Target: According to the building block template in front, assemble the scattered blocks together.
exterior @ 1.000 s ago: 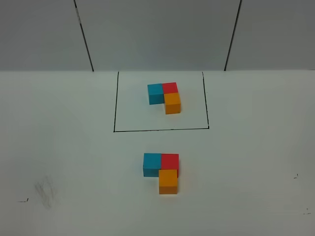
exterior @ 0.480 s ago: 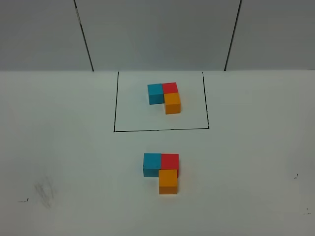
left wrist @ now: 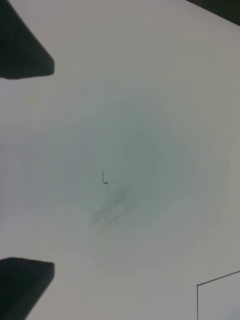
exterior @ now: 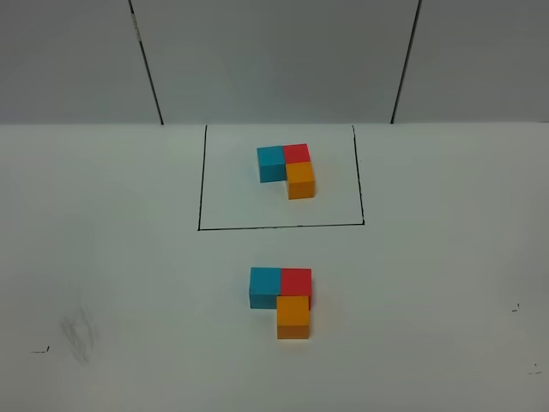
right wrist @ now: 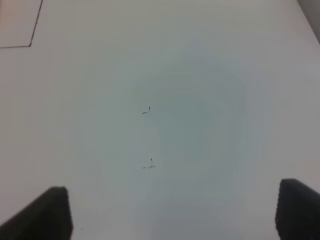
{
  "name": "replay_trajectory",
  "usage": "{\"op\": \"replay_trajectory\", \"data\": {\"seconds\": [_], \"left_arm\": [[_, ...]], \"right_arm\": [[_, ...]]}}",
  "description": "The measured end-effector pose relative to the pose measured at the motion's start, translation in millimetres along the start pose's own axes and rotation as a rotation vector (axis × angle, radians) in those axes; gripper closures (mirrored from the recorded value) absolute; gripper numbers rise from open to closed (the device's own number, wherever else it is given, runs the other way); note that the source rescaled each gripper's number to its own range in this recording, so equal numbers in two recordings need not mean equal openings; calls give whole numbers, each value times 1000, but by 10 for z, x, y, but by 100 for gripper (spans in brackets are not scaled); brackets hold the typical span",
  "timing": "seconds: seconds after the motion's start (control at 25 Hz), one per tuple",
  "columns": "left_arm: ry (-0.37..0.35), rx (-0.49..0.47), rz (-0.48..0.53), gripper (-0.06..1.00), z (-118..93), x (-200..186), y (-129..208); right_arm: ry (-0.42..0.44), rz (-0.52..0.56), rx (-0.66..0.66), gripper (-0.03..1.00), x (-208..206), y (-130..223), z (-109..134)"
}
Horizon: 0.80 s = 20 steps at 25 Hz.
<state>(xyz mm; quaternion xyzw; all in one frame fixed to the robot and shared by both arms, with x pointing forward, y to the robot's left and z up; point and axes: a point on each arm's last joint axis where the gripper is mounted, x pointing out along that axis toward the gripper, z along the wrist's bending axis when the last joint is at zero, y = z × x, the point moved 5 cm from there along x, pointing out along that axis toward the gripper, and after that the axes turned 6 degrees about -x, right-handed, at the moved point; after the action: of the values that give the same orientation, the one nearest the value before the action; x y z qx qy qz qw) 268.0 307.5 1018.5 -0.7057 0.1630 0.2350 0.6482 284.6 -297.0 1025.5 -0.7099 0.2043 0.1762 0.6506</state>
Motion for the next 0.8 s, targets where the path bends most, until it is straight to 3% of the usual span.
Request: {"op": "replay_trajectory", "data": {"seconds": [0.8], "left_arm": [[0, 0, 0, 10, 0, 0, 0]], "right_arm": [[0, -1, 5, 7, 0, -1, 0]]}}
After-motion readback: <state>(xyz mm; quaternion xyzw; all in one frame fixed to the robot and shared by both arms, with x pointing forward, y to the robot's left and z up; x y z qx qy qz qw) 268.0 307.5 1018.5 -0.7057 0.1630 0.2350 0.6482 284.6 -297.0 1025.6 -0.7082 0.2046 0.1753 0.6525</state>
